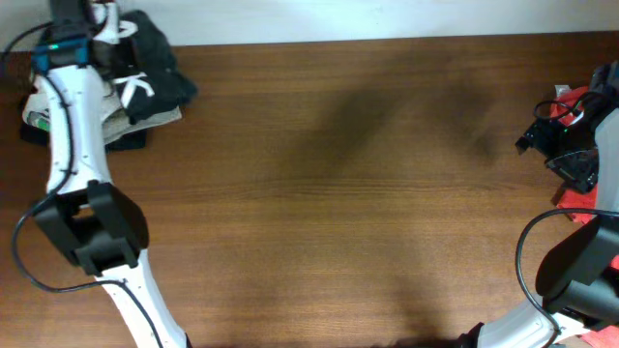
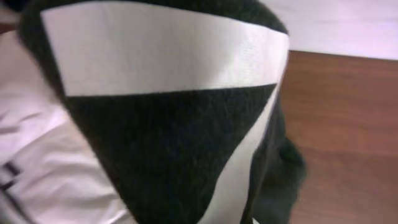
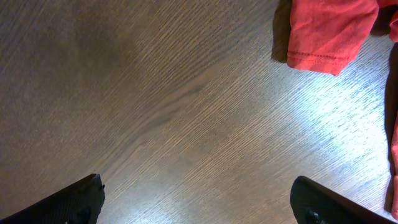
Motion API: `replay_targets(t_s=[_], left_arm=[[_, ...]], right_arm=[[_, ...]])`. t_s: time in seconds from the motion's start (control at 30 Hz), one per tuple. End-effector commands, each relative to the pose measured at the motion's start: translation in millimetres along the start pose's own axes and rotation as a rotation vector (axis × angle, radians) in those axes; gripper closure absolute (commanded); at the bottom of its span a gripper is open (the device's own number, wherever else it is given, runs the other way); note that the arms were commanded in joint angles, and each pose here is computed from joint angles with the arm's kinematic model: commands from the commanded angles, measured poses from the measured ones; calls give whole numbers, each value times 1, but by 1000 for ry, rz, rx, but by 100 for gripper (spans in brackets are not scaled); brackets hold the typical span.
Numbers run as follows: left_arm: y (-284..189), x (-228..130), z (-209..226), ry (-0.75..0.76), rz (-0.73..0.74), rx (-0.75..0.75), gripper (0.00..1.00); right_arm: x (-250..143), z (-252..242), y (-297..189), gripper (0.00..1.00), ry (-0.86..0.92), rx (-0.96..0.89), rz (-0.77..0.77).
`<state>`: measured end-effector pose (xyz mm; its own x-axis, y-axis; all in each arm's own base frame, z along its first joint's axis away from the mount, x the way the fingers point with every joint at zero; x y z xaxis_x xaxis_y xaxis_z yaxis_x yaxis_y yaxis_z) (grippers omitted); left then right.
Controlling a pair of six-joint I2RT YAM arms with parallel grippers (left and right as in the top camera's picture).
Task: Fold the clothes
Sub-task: 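Place the bundle on top of the khaki clothes stack at top left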
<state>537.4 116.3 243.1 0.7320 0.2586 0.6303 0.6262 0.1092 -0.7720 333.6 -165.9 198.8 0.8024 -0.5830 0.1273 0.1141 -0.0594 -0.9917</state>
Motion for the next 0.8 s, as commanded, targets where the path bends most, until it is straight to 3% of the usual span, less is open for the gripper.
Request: replay_targets(t_s=[0.0,0.2,0.43,0.47,0.5,0.53,0.57,0.67,0.77], left_arm=[[-7,16,42,-83,-63,35,100],[-6,25,108,-167,-129,82,100],[63,7,125,-182,-104,47,96],[71,4,129,-185,-102,72,77],[78,-1,136,-190,-91,115,39],[79,-3,141,-194,-84,149,13],[78,-4,144,-198,-82,164,1],[48,13,142,-215,-137,153,1],[-15,48,117,-185,-260,11,1]], right_arm=[[3,1,-11,1,11,5,-39],[3,1,-11,1,11,5,-39],[3,1,-11,1,11,5,-39],[3,1,-11,1,11,5,-39],[3,1,-11,1,12,5,-39],[3,1,-11,1,11,5,-39],[3,1,-11,1,11,5,-39],[3,1,-11,1,12,5,-39],[3,1,-11,1,11,5,-39]])
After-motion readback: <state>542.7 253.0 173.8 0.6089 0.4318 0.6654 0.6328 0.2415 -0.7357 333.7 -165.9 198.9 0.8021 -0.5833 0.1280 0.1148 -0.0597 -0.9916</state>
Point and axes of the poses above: each gripper's point midway between its finger pads, its own y axis out along the fingers, its own z axis along the line the jaws close on, x = y × z, the point moved 6 cm from there along -y, back along the fingers, and after that the axes turned 10 degrees about -y, right-handed, at the moved point
